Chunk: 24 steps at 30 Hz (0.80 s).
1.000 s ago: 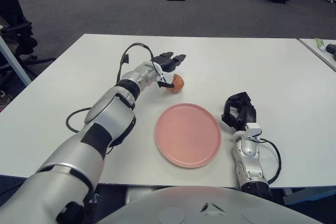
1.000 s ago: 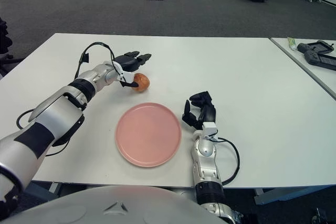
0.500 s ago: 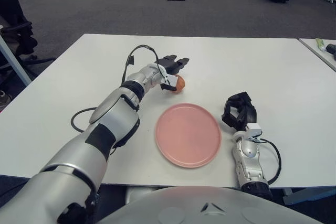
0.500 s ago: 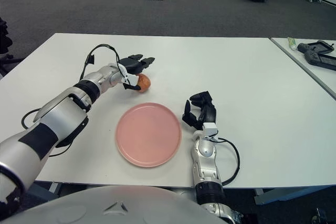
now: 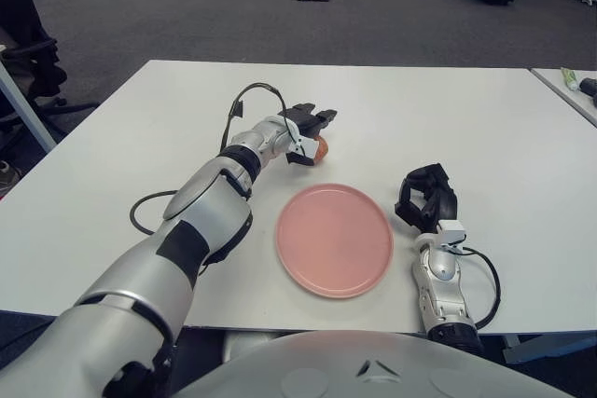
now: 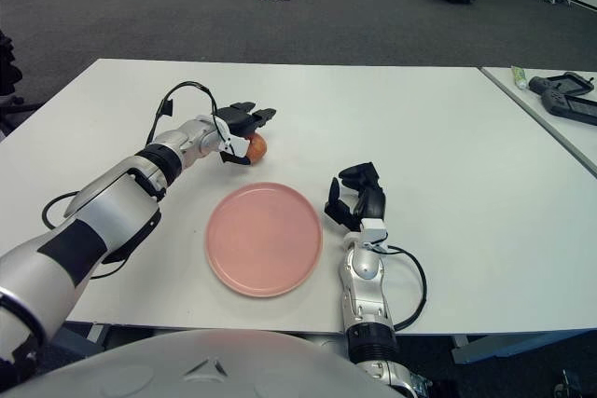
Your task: Put the apple into the plate.
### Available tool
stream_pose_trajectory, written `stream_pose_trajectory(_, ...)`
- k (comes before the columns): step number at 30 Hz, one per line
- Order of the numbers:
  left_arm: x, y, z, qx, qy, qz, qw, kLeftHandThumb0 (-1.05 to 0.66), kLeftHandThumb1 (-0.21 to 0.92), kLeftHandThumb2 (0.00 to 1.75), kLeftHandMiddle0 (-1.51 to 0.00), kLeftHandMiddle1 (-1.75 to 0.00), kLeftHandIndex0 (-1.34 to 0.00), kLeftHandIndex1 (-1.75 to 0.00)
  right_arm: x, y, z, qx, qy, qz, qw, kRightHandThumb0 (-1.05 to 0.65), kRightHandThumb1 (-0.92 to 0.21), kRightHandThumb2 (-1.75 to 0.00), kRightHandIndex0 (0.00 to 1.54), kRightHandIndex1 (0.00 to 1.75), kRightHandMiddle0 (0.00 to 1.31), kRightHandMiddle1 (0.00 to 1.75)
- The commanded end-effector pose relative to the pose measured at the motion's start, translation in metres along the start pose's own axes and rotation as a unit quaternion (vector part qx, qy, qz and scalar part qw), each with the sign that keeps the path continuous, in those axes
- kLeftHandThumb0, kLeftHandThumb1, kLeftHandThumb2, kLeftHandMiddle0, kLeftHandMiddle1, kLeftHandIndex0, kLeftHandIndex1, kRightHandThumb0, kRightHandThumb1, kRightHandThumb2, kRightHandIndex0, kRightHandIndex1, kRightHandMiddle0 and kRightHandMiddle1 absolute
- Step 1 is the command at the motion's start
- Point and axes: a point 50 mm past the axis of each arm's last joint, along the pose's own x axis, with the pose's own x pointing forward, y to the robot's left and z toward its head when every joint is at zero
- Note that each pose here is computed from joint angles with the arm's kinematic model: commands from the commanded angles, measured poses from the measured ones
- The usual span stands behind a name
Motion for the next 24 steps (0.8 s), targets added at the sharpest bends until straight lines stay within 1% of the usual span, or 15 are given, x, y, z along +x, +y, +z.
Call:
stream_pose_trajectory(1, 0.000, -0.006, -0.001, 0.004, 0.010, -0.014, 1.000, -0.77, 0.40, 0.90, -0.02, -0.05, 0.00, -0.10, -0.013, -0.010, -0.018, -0.011, 0.051, -0.017, 0.998, -0.42, -0.50, -1.10, 0.78, 1.75, 0.47, 1.75)
stream_pose_trajectory(8, 0.000, -0.014, -0.002, 0.005, 0.019, -0.041, 0.999, -0.76, 0.40, 0.91, -0.03, -0.07, 0.00, -0.13, -0.017, -0.011, -0.017, 0.005, 0.053, -0.031, 0.998, -0.42, -0.50, -1.09, 0.74, 1.75, 0.46, 1.75)
stream_pose_trajectory(9, 0.000, -0.015, -0.002, 0.003, 0.020, -0.043, 0.999, -0.76, 0.41, 0.90, -0.02, -0.11, 0.00, -0.15, -0.017, -0.012, -0.017, 0.006, 0.052, -0.032, 0.998, -0.42, -0.51, -1.08, 0.73, 1.75, 0.46, 1.75)
stream_pose_trajectory(15, 0.000, -0.023, -0.001, -0.008, 0.031, -0.055, 0.998, -0.76, 0.42, 0.89, 0.00, -0.16, 0.00, -0.19, -0.020, -0.014, -0.016, 0.010, 0.056, -0.037, 0.998, -0.42, -0.52, -1.07, 0.70, 1.75, 0.45, 1.75)
stream_pose_trajectory(20, 0.000, -0.026, -0.002, -0.010, 0.037, -0.060, 0.997, -0.75, 0.43, 0.88, 0.00, -0.22, 0.00, -0.30, -0.021, -0.015, -0.015, 0.015, 0.058, -0.038, 0.997, -0.42, -0.53, -1.06, 0.66, 1.75, 0.44, 1.75)
stream_pose_trajectory(24, 0.000, -0.028, -0.003, -0.011, 0.041, -0.074, 0.996, -0.73, 0.43, 0.87, 0.00, -0.28, 0.00, -0.42, -0.022, -0.017, -0.015, 0.025, 0.057, -0.041, 0.997, -0.41, -0.53, -1.05, 0.66, 1.75, 0.44, 1.75)
